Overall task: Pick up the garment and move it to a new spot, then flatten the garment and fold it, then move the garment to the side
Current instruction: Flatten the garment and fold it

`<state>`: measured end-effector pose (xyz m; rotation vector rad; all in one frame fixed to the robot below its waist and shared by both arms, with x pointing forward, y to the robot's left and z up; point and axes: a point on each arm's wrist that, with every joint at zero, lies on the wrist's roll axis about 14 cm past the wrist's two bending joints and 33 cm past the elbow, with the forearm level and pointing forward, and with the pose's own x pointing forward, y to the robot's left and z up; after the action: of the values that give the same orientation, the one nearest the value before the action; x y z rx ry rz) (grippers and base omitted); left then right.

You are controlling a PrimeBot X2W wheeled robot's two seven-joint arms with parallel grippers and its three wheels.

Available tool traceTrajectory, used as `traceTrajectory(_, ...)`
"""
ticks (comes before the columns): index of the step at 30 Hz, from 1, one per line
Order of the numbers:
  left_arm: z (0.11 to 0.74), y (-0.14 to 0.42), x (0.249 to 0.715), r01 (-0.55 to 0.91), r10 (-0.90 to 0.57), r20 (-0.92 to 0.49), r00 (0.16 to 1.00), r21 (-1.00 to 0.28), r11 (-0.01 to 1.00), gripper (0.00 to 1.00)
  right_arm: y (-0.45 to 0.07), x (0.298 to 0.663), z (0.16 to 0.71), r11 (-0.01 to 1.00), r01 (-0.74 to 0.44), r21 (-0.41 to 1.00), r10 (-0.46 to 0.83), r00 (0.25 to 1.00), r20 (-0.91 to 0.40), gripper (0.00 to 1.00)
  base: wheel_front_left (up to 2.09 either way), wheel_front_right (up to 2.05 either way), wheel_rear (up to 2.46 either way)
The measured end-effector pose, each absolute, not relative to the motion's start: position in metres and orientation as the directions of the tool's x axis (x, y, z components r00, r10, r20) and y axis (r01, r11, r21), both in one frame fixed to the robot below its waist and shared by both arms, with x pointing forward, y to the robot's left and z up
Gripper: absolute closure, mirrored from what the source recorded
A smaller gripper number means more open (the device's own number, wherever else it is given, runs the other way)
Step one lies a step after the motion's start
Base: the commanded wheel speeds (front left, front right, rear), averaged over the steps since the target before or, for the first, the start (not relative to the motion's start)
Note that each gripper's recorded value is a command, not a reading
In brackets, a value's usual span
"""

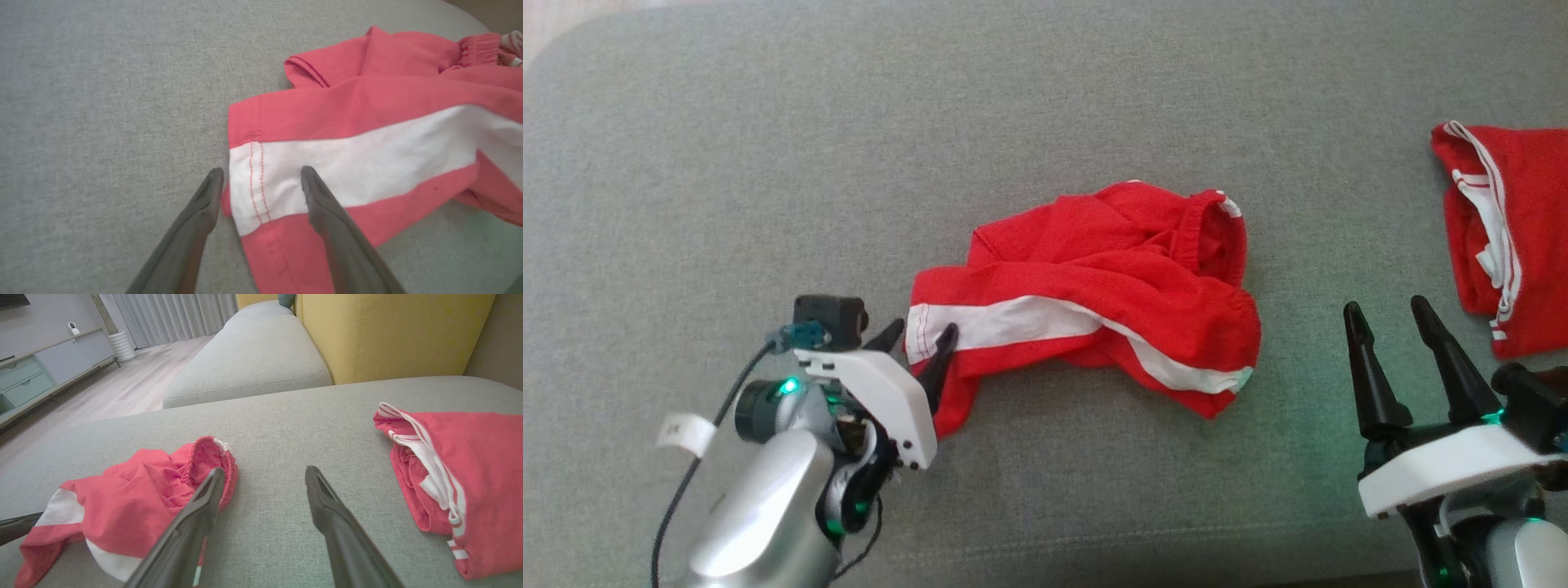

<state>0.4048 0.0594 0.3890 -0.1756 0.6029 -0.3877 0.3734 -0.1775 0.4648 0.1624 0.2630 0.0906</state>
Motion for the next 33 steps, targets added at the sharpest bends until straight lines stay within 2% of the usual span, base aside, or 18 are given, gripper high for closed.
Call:
traceTrajectory(11, 0.385, 0.057, 0.413, 0.322, -0.414, -0.522, 0.746, -0.261, 0.91, 0.01, -0.181, 0.372, 0.46, 0.983, -0.053, 0.174, 0.098, 0.96, -0.262, 0.0, 0.0, 0.0, 0.0)
traceTrajectory(12, 0.384, 0.057, 0.412, 0.326, -0.415, -0.525, 0.743, -0.259, 0.909, 0.42, -0.181, 0.372, 0.459, 0.983, -0.053, 0.174, 0.098, 0.96, -0.263, 0.0, 0.0, 0.0, 0.0)
traceTrajectory(13, 0.384, 0.056, 0.411, 0.329, -0.418, -0.526, 0.741, -0.259, 0.908, 0.68, -0.181, 0.372, 0.459, 0.983, -0.052, 0.175, 0.098, 0.96, -0.262, 0.0, 0.0, 0.0, 0.0)
traceTrajectory(15, 0.385, 0.055, 0.411, 0.34, -0.421, -0.519, 0.744, -0.249, 0.907, 1.0, -0.181, 0.372, 0.459, 0.983, -0.053, 0.175, 0.098, 0.96, -0.262, 0.0, 0.0, 0.0, 0.0)
traceTrajectory(22, 0.401, 0.057, 0.418, 0.347, -0.413, -0.464, 0.784, -0.224, 0.911, 1.0, -0.173, 0.37, 0.451, 0.981, -0.078, 0.178, 0.129, 0.946, -0.297, 0.0, 0.0, 0.0, 0.0)
traceTrajectory(27, 0.408, 0.061, 0.42, 0.347, -0.405, -0.449, 0.797, -0.209, 0.914, 1.0, -0.14, 0.354, 0.419, 0.959, -0.172, 0.225, 0.255, 0.869, -0.424, 0.0, 0.0, 0.0, 0.0)
traceTrajectory(33, 0.41, 0.064, 0.42, 0.343, -0.401, -0.443, 0.802, -0.21, 0.916, 1.0, -0.108, 0.34, 0.397, 0.925, -0.231, 0.302, 0.359, 0.794, -0.491, 0.0, 0.0, 0.0, 0.0)
